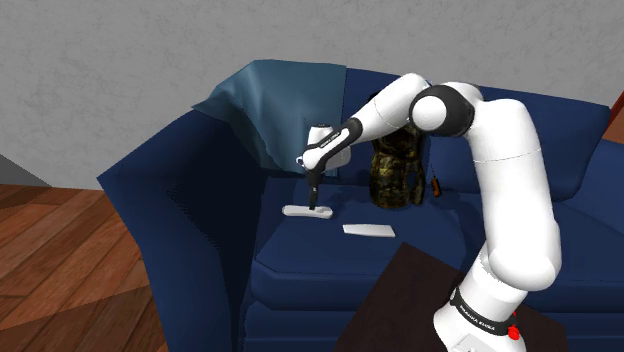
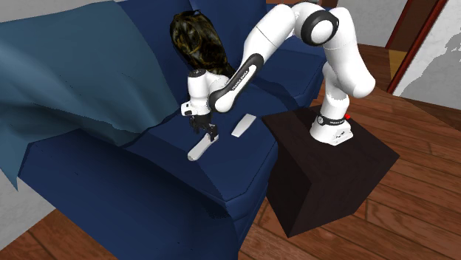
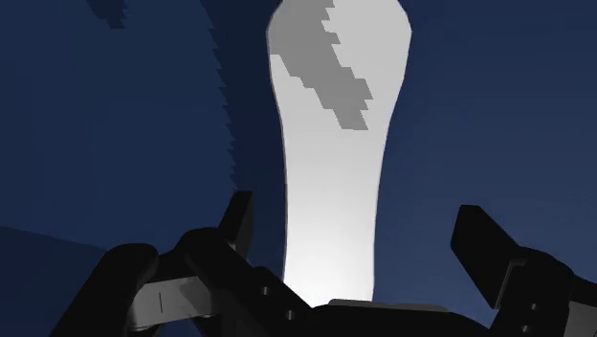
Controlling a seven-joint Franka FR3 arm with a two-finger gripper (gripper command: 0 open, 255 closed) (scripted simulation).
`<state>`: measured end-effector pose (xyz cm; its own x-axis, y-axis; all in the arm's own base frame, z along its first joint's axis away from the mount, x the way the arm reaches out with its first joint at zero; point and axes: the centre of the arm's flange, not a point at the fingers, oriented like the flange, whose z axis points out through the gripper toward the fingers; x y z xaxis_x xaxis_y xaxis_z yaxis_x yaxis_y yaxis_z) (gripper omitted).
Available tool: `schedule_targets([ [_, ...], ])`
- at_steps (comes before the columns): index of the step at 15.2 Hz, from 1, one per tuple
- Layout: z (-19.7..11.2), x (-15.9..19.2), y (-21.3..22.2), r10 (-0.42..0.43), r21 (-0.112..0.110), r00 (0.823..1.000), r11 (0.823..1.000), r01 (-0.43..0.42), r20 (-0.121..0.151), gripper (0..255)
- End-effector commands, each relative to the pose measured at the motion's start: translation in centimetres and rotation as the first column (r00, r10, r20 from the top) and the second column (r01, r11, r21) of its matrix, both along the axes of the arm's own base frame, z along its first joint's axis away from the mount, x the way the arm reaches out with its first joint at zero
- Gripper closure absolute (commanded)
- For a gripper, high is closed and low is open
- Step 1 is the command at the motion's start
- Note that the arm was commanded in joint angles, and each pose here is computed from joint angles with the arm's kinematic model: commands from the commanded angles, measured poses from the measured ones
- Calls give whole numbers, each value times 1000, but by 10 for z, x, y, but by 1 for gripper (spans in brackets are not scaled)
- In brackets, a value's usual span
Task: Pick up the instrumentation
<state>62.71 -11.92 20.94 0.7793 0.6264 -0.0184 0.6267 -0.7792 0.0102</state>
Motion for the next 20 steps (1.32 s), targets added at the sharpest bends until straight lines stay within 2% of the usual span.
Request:
schedule_targets([
  [1, -13, 10, 1, 19, 1, 1000, 1000, -19, 4, 0],
  [9, -47, 10, 1, 19, 1, 1000, 1000, -19, 4, 0],
  [10, -47, 10, 1, 19, 1, 1000, 1000, -19, 4, 255],
  [20, -42, 10, 1, 19, 1, 1000, 1000, -19, 4, 255],
])
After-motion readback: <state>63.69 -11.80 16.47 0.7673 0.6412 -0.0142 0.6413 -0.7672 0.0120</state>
